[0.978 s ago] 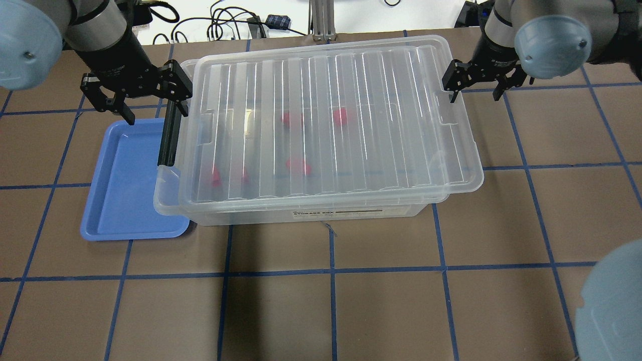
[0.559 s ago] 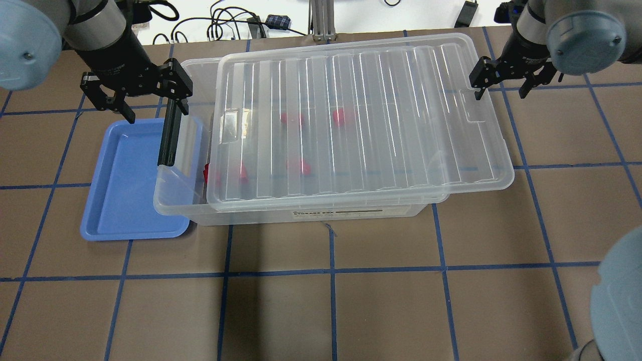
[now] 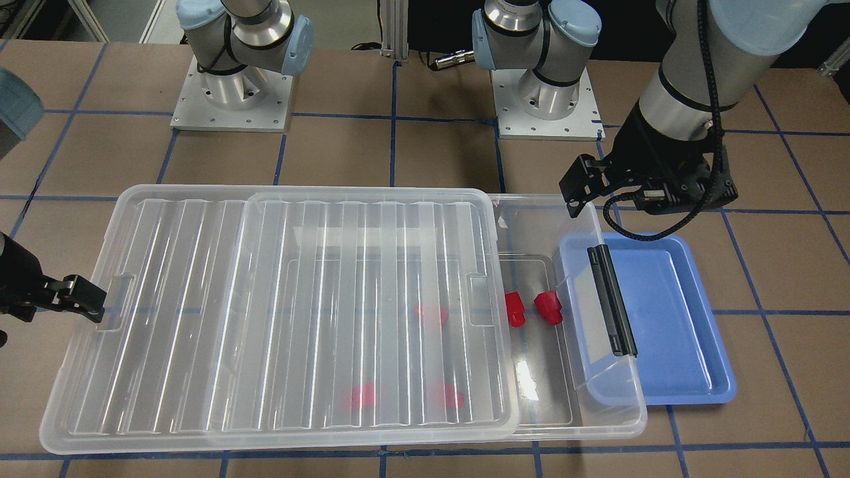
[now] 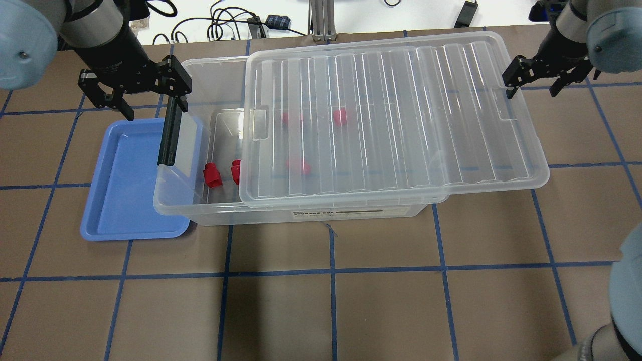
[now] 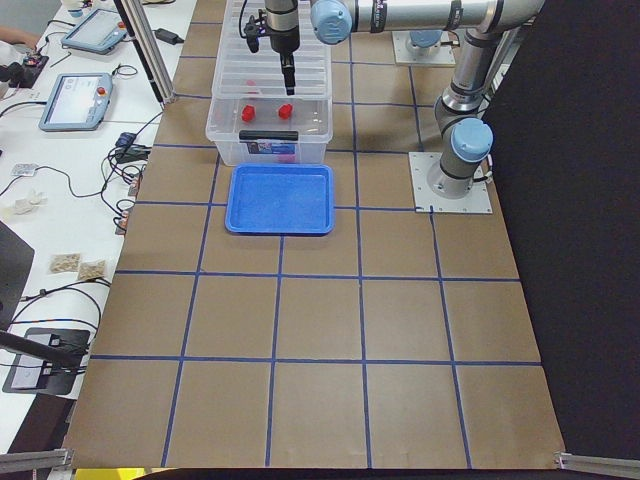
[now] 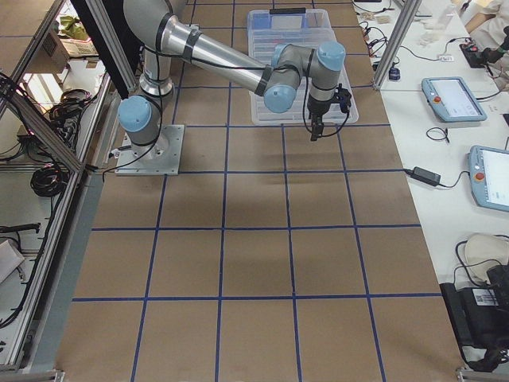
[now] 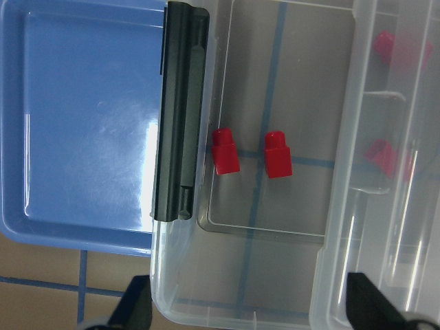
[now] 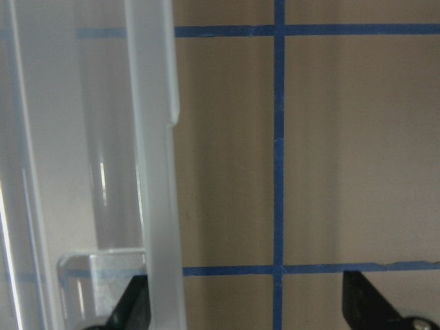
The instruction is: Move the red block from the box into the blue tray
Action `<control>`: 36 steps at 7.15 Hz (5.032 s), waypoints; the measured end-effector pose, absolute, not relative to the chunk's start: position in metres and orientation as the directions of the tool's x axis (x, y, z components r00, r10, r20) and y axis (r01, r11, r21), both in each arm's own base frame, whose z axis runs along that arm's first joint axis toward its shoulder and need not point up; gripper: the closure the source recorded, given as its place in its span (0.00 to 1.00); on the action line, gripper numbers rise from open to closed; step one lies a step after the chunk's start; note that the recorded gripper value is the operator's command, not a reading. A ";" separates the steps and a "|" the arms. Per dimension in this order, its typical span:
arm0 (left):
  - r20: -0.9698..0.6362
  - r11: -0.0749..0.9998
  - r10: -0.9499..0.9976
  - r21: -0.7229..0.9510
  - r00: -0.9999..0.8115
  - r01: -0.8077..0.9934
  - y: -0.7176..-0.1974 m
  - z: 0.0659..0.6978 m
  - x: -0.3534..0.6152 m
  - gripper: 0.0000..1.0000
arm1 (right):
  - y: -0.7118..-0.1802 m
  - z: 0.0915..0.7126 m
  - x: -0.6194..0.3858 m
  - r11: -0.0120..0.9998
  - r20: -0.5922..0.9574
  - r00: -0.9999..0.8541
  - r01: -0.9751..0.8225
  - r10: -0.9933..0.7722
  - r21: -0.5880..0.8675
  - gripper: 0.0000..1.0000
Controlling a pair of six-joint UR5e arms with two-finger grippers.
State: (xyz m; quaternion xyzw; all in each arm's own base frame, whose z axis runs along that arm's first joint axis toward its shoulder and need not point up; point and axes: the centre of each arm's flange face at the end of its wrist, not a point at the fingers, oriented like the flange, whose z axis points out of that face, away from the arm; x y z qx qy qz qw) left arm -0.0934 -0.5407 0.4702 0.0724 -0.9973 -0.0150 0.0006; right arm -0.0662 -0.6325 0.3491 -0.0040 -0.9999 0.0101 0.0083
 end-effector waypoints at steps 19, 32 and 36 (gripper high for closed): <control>0.019 0.971 -0.150 0.193 -0.989 -0.143 -0.587 0.214 -0.143 0.20 | -0.513 0.519 0.134 0.976 -0.010 -0.983 0.182 0.182 -0.120 0.00; 0.050 0.969 -0.195 0.164 -0.979 -0.185 -0.611 0.341 -0.137 1.00 | -0.515 0.517 0.133 0.981 0.004 -0.988 0.155 0.156 -0.120 0.00; 0.064 0.962 -0.216 0.182 -0.974 -0.201 -0.621 0.421 -0.001 1.00 | -0.514 0.519 0.131 0.981 0.022 -0.988 0.149 0.152 -0.123 0.00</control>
